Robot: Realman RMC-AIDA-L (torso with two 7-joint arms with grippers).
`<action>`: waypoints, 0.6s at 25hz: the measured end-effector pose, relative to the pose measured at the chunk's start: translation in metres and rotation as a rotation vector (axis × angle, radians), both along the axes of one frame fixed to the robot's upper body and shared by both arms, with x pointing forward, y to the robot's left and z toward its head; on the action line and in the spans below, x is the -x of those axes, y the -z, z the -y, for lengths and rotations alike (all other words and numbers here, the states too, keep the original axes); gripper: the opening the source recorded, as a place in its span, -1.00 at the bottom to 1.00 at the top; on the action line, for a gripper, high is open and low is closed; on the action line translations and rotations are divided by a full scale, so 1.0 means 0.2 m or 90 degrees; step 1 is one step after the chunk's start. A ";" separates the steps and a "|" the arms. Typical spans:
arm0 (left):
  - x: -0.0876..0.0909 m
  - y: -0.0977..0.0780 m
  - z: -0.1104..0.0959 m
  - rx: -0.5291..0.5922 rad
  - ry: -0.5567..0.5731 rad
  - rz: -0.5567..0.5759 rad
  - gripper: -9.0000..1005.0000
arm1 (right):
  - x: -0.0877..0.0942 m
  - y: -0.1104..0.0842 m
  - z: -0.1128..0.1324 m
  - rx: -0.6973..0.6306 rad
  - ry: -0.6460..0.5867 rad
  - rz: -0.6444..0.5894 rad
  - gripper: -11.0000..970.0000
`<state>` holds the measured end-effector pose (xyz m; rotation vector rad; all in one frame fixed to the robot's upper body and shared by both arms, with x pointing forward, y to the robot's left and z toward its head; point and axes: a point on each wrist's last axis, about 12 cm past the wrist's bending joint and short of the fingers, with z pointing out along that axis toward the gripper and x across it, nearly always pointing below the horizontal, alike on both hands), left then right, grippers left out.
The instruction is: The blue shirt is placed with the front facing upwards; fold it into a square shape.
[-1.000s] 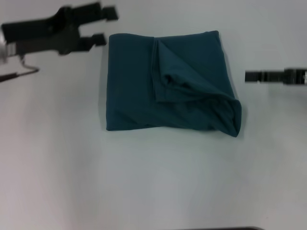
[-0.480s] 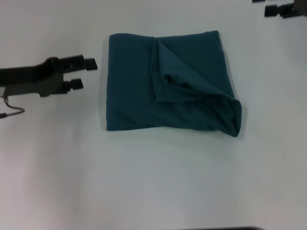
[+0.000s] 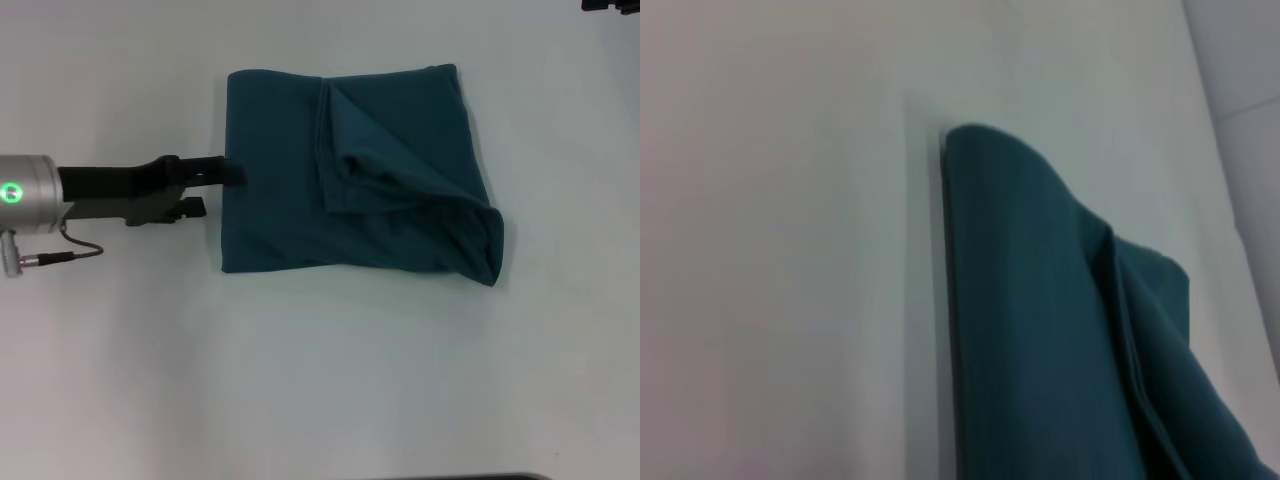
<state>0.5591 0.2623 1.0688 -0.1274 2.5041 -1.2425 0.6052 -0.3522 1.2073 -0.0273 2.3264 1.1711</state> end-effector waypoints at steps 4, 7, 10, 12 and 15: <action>-0.01 0.02 0.05 -0.006 0.015 -0.013 0.80 | 0.00 0.00 0.00 0.002 0.001 0.000 0.89; -0.02 0.02 0.10 -0.012 0.028 -0.017 0.78 | 0.00 0.00 0.01 0.002 0.001 0.002 0.89; -0.03 0.03 0.15 -0.030 0.043 -0.028 0.73 | 0.00 0.00 0.01 0.001 0.003 0.004 0.89; -0.04 0.02 0.19 -0.037 0.058 -0.032 0.69 | 0.00 0.00 0.01 0.000 0.003 0.005 0.89; -0.06 0.00 0.23 -0.038 0.073 -0.025 0.64 | 0.00 -0.01 0.01 -0.002 0.003 0.006 0.89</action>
